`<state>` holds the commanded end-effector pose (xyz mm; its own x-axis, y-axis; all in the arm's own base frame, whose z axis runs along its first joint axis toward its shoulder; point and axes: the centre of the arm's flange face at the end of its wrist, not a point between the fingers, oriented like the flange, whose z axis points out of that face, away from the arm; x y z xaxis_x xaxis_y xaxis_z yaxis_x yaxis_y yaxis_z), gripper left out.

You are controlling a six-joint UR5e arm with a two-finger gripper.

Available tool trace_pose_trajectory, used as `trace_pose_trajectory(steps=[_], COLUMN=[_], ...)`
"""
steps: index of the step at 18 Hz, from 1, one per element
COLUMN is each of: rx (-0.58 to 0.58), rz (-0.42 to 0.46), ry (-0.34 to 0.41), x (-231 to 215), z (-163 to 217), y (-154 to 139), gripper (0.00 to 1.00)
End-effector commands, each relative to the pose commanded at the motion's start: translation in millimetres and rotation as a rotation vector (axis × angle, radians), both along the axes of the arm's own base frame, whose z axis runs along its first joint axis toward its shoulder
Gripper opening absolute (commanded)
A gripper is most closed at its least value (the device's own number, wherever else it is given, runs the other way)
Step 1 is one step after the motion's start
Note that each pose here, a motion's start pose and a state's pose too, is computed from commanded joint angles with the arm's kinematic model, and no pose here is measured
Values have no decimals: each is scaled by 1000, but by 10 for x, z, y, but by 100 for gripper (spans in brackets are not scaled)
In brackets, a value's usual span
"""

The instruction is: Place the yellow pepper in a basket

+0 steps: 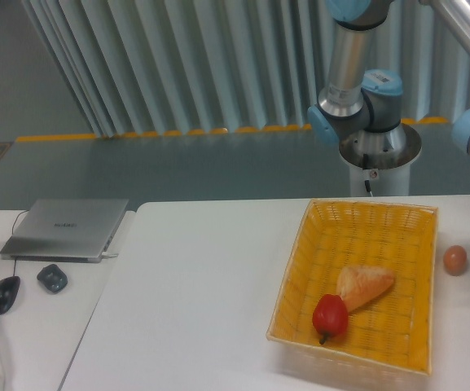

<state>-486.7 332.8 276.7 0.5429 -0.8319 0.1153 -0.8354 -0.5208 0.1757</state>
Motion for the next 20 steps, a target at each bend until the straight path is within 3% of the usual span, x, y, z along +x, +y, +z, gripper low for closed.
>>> trace_pose_trajectory(steps=[1, 3, 9, 15, 20], rx=[1, 7, 38, 122, 164], rz=[0, -3, -8, 13, 85], ry=[1, 11, 25, -21, -26], x=[-7, -35, 5, 434, 949], z=[12, 73, 247, 551, 671], y=[3, 17, 131, 368, 763], gripper=[41, 37, 37, 39, 39])
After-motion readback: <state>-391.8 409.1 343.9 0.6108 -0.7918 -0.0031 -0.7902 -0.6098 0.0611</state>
